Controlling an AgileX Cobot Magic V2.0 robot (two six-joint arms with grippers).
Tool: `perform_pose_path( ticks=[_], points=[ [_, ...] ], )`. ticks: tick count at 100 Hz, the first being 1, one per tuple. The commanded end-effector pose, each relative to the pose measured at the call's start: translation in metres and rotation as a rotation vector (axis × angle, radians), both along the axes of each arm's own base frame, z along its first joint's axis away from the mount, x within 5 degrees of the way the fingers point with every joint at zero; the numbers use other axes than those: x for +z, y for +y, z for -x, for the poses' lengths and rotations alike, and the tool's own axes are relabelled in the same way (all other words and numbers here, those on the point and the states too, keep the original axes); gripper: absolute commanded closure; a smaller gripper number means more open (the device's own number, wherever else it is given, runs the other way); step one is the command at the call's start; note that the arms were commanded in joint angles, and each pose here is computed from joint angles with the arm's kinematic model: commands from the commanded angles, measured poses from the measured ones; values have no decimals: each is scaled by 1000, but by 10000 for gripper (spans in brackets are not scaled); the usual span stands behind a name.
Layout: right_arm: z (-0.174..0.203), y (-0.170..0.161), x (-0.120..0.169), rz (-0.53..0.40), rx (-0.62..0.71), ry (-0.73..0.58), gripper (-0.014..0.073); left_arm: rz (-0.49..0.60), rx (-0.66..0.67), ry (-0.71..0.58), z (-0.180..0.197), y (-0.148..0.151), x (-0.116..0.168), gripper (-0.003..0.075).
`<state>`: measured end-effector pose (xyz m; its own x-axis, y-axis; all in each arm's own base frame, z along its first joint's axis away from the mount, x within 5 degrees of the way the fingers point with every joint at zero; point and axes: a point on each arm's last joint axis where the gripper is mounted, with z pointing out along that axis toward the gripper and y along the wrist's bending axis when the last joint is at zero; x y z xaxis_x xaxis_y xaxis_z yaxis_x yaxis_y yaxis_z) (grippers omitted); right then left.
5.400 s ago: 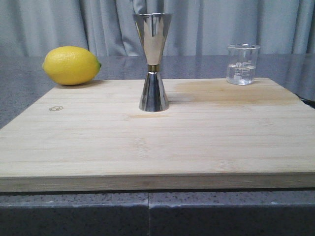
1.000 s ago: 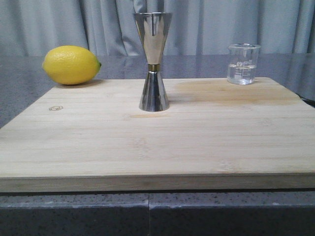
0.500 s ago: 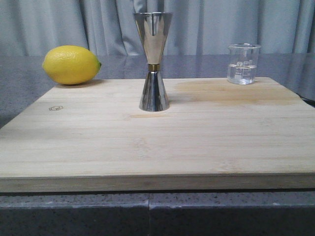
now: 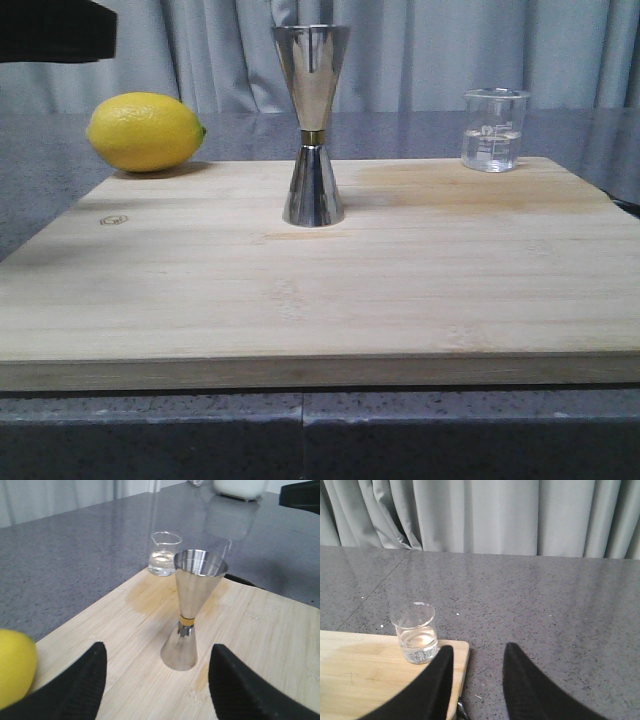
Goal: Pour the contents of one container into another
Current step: 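Reach the left gripper to the steel jigger and close around its waist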
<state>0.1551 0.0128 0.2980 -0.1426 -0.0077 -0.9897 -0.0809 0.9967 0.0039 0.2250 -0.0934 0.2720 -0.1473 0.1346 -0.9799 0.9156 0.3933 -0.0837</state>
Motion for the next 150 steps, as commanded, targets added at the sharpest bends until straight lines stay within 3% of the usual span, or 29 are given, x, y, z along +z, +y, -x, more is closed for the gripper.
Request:
perform_pose_path(
  ticks=[1,35,79,109,150],
  points=[
    [-3,2,20,4,15,-117,366,103,-61,-87,-4,-13,11,295],
    [-3,4,20,3,22,-117,366,104,-203,-60,-28,-63,-26,299],
    [-3,4,20,3,22,-117,366,111,-274,-79,-56,-95,-30,299],
    [-3,4,20,3,22,-117,366,116,-296,-82,-54,-101,-29,365],
    [-3,4,20,3,22,-117,366,111,-296,-94,-54,-101,-29,365]
  ],
)
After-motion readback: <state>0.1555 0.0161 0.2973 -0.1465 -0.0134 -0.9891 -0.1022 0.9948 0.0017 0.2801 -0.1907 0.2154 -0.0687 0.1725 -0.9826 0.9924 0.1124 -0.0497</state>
